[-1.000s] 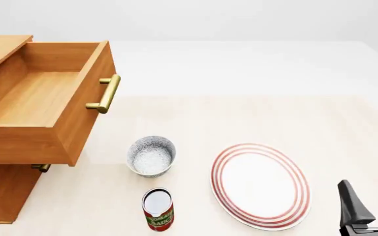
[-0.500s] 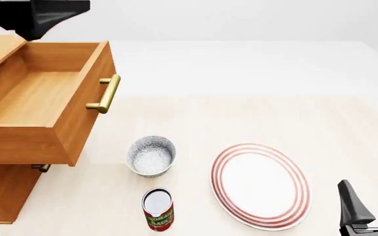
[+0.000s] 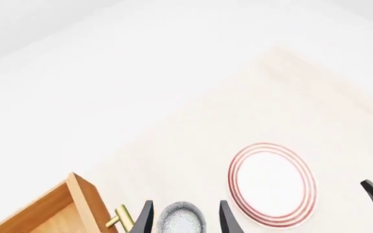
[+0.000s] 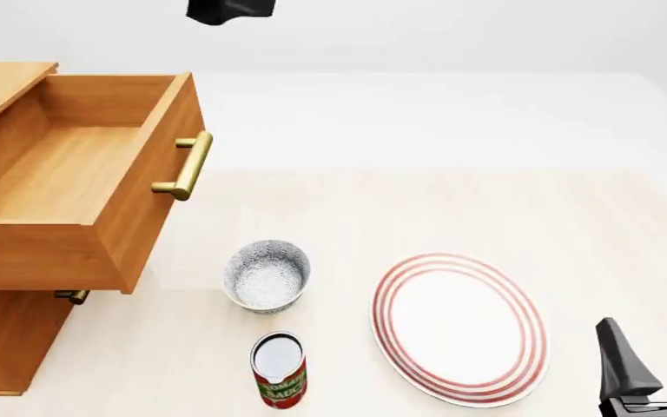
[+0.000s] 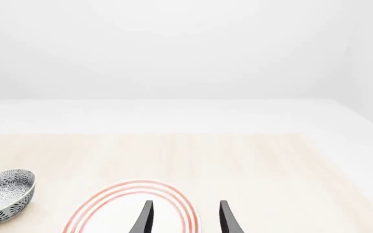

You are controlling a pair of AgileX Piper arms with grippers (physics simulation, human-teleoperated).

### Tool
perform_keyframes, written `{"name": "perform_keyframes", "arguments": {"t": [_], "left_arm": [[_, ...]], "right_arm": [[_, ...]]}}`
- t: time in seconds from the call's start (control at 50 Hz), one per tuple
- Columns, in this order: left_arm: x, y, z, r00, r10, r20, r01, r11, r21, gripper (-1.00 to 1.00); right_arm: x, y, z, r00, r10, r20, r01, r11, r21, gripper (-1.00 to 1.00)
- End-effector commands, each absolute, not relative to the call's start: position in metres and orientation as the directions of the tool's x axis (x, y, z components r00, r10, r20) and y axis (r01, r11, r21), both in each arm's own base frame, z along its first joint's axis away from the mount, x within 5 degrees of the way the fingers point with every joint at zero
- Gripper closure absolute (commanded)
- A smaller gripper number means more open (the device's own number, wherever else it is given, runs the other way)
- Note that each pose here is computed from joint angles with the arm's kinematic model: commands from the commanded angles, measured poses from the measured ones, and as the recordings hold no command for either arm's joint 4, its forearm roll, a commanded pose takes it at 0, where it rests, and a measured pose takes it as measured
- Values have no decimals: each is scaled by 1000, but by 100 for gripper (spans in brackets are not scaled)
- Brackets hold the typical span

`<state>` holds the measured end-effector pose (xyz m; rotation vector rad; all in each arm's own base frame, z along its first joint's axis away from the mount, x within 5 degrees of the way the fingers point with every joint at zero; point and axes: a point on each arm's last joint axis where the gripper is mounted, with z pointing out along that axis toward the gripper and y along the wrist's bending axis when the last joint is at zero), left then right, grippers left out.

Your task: Put the bowl in the top drawer of the cabinet.

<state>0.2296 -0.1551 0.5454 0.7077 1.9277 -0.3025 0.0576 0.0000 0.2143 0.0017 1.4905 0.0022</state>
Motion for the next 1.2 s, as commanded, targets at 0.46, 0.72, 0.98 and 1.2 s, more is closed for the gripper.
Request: {"name": "perform_keyframes", "arguments": {"t": [0.46, 0.72, 0.98, 1.2], "left_arm": [[277, -198, 475, -540, 341, -769, 563, 826, -29, -100], [269, -210, 441, -591, 332, -735, 558, 826, -76, -100], [272, -201, 425, -634, 334, -697, 529, 845, -75, -100], [267, -201, 403, -655, 328, -680, 519, 850, -90, -100]], "right_arm": [[58, 0, 214, 80, 3, -997, 0, 1000, 2, -100], [58, 0, 214, 80, 2, -997, 0, 1000, 2, -100], [58, 0, 214, 80, 2, -997, 0, 1000, 2, -100], [58, 0, 214, 80, 2, -997, 0, 1000, 2, -100]]}}
